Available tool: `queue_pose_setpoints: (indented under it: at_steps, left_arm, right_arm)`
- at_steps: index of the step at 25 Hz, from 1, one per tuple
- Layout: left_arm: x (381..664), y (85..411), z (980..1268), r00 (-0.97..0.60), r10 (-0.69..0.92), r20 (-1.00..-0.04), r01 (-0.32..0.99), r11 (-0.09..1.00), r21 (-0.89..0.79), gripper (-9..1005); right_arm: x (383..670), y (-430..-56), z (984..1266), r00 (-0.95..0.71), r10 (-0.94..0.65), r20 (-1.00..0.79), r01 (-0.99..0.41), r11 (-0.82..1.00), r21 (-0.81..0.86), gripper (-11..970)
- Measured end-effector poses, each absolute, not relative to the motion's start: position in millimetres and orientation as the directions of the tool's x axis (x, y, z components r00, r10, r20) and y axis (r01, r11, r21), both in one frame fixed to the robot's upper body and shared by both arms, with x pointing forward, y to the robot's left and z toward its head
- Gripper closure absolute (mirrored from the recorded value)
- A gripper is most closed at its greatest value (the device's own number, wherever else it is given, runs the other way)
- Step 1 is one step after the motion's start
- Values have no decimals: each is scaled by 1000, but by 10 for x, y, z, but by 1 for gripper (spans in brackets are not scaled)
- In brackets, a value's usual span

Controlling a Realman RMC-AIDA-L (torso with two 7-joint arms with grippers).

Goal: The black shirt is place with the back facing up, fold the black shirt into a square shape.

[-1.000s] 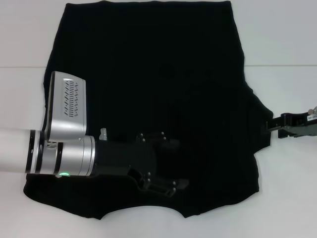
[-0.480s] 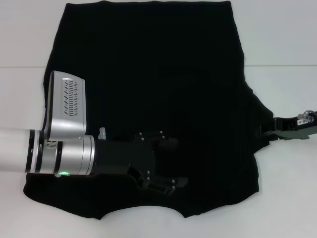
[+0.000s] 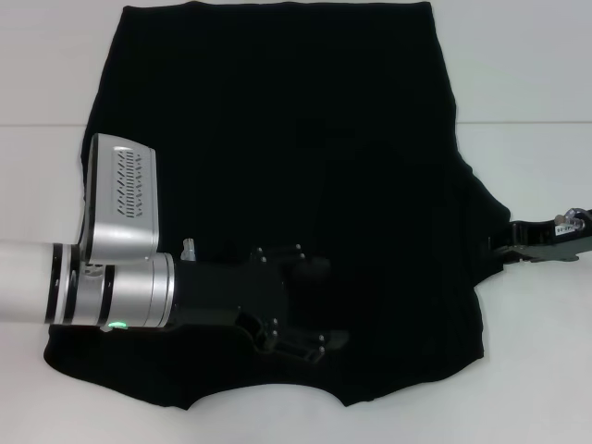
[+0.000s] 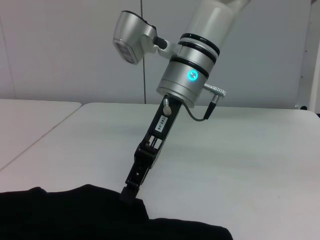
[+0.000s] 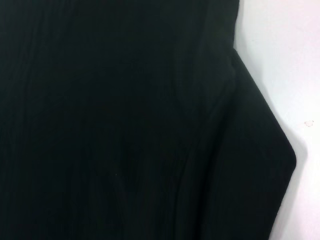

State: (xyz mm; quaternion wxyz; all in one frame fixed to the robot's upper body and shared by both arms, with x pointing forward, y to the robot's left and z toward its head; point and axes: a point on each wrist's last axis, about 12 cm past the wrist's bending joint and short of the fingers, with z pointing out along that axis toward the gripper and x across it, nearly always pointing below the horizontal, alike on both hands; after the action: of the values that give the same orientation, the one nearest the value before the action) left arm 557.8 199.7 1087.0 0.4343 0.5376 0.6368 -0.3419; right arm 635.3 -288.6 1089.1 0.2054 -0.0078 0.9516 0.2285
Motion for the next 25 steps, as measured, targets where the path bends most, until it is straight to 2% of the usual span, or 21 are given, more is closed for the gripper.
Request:
queue_pose_setpoints:
  at_steps: [6,12,15,25]
  left_arm:
    - [5581,1997,10876,-51,386,-921,981,192,26,70]
    - [5585,1996,10883,-50,382,-923,981,194,27,72]
    - [5588,1998,10886,-51,379,-924,980,197,27,74]
    - [5581,2037,10893,-68,356,-932,976,219,12,79]
  right_arm:
    - [6377,-2828,10888,-912,50,-408,-133,903,409,547]
    - [6389,-2782,10885,-908,35,-417,-147,906,397,776]
    - [6377,-2795,10873,-908,35,-417,-147,907,396,949]
    - [6273,-3116,10871,-897,86,-434,-99,917,385,952]
